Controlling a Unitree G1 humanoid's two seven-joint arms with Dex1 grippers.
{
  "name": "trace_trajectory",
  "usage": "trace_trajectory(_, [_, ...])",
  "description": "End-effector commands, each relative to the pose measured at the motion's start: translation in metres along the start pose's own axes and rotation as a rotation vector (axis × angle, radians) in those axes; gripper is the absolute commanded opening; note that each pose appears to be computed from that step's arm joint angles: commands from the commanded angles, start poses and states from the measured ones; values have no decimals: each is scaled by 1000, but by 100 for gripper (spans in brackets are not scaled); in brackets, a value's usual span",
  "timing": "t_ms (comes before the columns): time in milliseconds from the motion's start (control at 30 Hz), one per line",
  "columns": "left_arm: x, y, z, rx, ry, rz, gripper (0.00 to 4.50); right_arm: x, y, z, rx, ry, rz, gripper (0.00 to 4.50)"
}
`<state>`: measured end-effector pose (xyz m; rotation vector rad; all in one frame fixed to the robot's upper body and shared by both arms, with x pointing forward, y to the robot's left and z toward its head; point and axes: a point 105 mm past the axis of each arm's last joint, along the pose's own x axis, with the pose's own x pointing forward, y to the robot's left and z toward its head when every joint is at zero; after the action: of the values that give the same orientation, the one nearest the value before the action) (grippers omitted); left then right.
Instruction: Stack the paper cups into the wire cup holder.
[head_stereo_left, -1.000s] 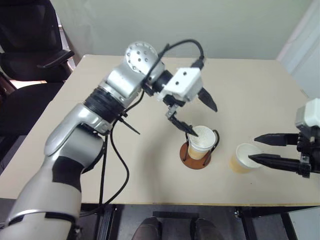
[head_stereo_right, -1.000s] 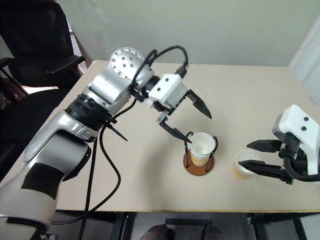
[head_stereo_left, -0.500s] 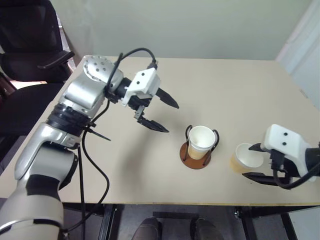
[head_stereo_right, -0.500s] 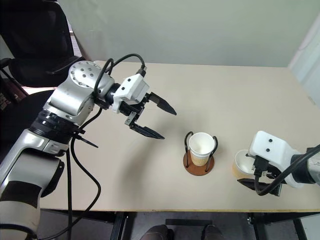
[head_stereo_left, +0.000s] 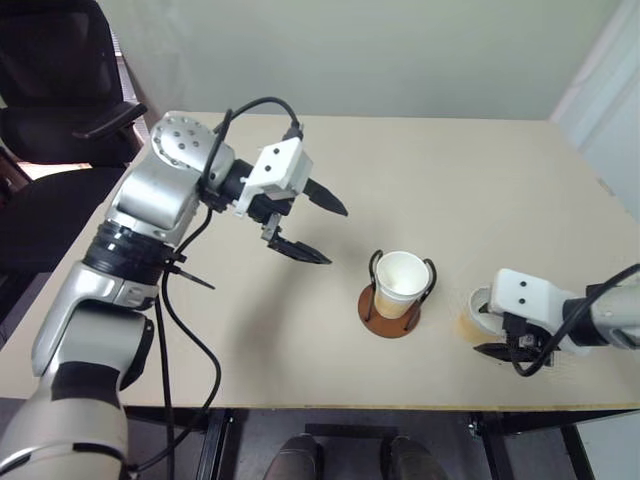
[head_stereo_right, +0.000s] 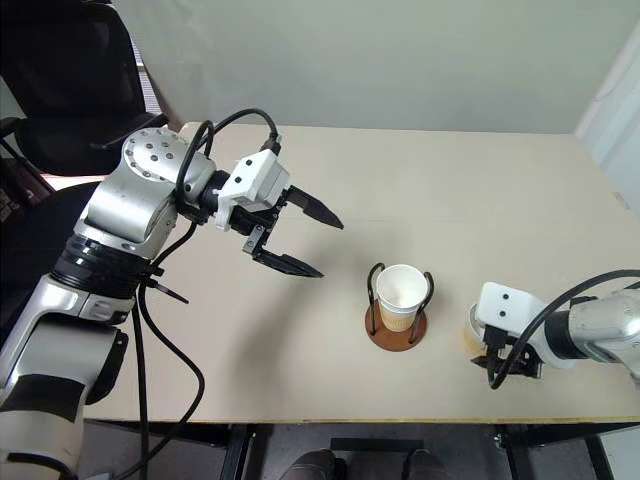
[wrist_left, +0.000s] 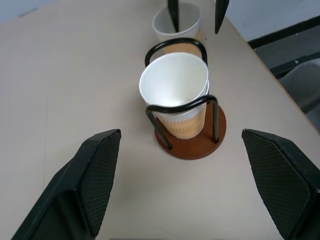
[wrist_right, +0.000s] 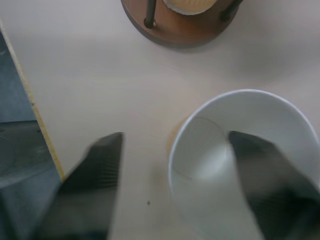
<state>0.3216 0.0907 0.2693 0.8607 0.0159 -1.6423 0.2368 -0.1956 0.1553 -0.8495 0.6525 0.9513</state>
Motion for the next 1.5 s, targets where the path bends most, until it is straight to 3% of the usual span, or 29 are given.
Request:
trace_trajectory(33, [-8,-1,6,32,1,8,416,0,-2,5,-37,-10,-9,188])
trace_trajectory(200, [-7,1,6,31,5,12,416,1,-2,6,-39,-12,-14,10])
trace_trajectory(233, [-7,1,6,32,3,13,416,1,-2,6,-39,-10,-15,4])
trace_trajectory(333, [-7,1,5,33,2,16,416,-8,-5,7,-40,-5,-34,4])
trace_trajectory(467, [-8,1,4,24,-2,20,416,-53,-31,23,-73,-23,-131,4])
trace_trajectory(600, [-8,-3,-1,6,3,12,416,-104,-47,74,-189,-161,-178,4])
trace_trajectory(667, [-8,-5,-3,2,6,7,416,-113,-42,101,-277,-238,-138,4])
trace_trajectory(767, [-9,-6,-3,-2,3,4,416,-107,-30,135,-390,-308,-32,4])
trace_trajectory(933, [-14,-6,-1,-16,-9,15,416,-89,-26,160,-452,-327,66,4])
trace_trajectory(1500, [-23,-4,-3,-34,10,57,416,-34,-22,141,-513,-227,179,4])
